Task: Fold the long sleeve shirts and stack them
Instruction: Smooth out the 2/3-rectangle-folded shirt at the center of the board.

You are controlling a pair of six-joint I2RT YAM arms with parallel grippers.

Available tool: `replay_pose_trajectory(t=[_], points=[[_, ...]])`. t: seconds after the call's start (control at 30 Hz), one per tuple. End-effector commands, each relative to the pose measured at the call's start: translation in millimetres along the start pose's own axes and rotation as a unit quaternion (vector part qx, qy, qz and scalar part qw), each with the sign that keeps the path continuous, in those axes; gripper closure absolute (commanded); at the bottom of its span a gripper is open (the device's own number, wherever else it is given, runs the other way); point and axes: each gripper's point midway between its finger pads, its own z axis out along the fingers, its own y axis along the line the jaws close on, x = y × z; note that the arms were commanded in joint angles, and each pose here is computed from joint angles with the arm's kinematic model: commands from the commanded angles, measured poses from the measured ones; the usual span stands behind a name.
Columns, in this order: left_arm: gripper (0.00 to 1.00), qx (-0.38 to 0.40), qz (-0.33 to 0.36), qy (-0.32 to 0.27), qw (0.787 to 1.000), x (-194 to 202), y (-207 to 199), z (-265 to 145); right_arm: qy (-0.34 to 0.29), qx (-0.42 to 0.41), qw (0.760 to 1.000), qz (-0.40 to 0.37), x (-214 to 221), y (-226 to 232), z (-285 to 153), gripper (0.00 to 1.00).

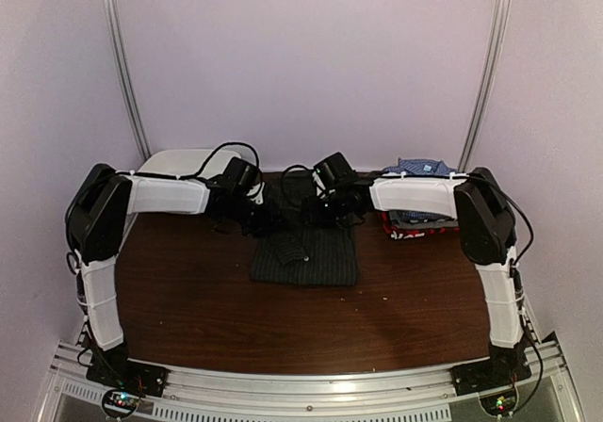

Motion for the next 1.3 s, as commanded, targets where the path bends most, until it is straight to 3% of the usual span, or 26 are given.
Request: replay_pose_trajectory(t=[0.0,0.23,0.5,1.0,1.27], points=[[0.60,-0.008,0.015,-0.026,1.000,-36.5,-6.1,15.1,-0.014,0.015,1.000,-0.003,-5.7,-8.3,-29.0,0.42],[0.61,-0.012,-0.005,-0.049,0.999,-72.1,5.2,25.6,-0.023,-0.003,1.000,0.013,11.1,-11.7,-59.5,0.41],[0.61,-0.011,-0.003,-0.064,0.998,-87.1,0.8,18.6,-0.009,-0.027,1.000,0.013,23.4,-1.7,-54.2,0.41],[0.61,-0.009,0.027,-0.104,0.994,-91.3,-23.0,-41.3,0.039,-0.147,0.983,0.100,53.5,30.2,-25.3,0.34],[0.61,-0.005,0.034,-0.113,0.993,-78.0,-29.1,-74.2,0.028,-0.158,0.978,0.132,32.7,19.3,-5.2,0.49]])
